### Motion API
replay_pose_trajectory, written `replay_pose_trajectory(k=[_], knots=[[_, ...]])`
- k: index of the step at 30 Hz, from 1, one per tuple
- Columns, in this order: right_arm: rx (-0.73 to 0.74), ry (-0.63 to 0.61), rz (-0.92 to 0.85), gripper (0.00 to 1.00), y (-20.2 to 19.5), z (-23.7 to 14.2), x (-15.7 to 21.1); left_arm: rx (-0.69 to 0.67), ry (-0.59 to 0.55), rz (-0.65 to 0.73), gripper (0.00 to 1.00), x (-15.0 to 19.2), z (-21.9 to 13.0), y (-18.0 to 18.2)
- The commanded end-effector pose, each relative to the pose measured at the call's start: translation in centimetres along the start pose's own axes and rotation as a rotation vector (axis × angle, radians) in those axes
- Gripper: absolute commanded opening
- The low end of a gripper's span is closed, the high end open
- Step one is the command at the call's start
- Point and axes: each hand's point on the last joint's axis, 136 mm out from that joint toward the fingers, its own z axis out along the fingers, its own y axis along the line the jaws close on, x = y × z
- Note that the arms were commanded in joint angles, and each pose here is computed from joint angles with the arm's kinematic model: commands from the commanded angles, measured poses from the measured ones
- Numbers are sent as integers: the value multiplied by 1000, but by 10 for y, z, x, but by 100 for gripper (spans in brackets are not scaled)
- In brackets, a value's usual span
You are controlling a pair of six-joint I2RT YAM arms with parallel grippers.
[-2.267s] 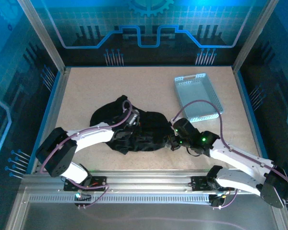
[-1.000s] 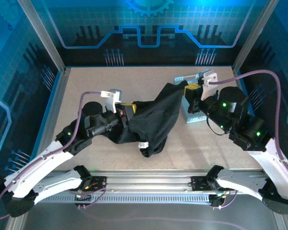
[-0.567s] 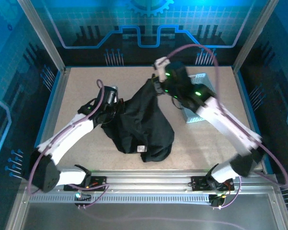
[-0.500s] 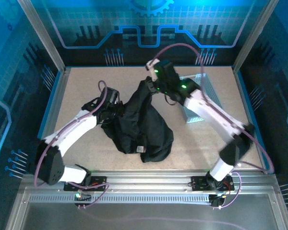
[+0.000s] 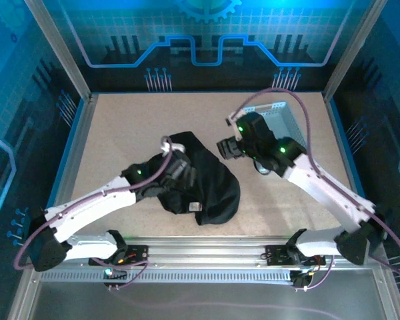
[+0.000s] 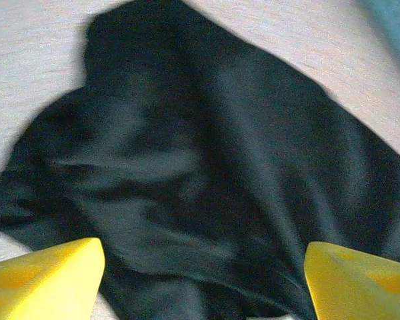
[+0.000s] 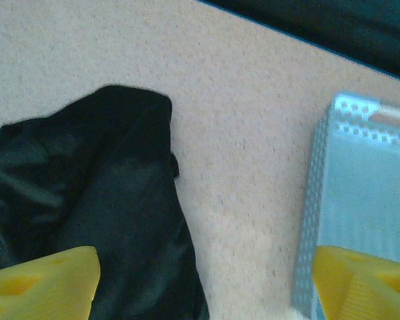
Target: Fold the inside-out t-shirt
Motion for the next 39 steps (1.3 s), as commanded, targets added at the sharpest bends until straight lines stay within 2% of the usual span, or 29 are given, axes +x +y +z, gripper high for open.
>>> replay_pose_trajectory(k=[1, 4, 7, 13, 15, 18, 21, 26, 30, 35, 39], knots=[[62, 79, 61, 84, -14, 10, 53, 16, 119, 155, 80, 44, 9, -31], [94, 106, 127, 85, -29, 5, 83, 76, 248, 170, 80, 88, 10, -60], [92, 106, 190, 85, -38, 2, 97, 136, 353, 100, 77, 121, 18, -75], [48, 88, 238, 85, -34, 3, 95, 170, 450, 44, 75, 149, 31, -86], [38, 86, 242, 85, -32, 5, 92, 205, 482, 46, 71, 156, 36, -96], [25, 94, 245, 85, -28, 9, 93, 239, 490, 52, 59, 157, 44, -110], [6, 106, 255, 85, -24, 13, 97, 213, 485, 64, 44, 154, 49, -111], [-46, 158, 260, 83, -11, 27, 115, 171, 390, 74, 21, 131, 42, -99], [-134, 233, 257, 84, 19, 42, 134, 181, 236, 53, 2, 94, 22, -79], [-208, 257, 87, 89, 61, 48, 151, 393, 47, -101, 0, 39, -14, -63], [-311, 196, -10, 93, 87, 44, 157, 345, -16, -160, 0, 7, -23, -26]])
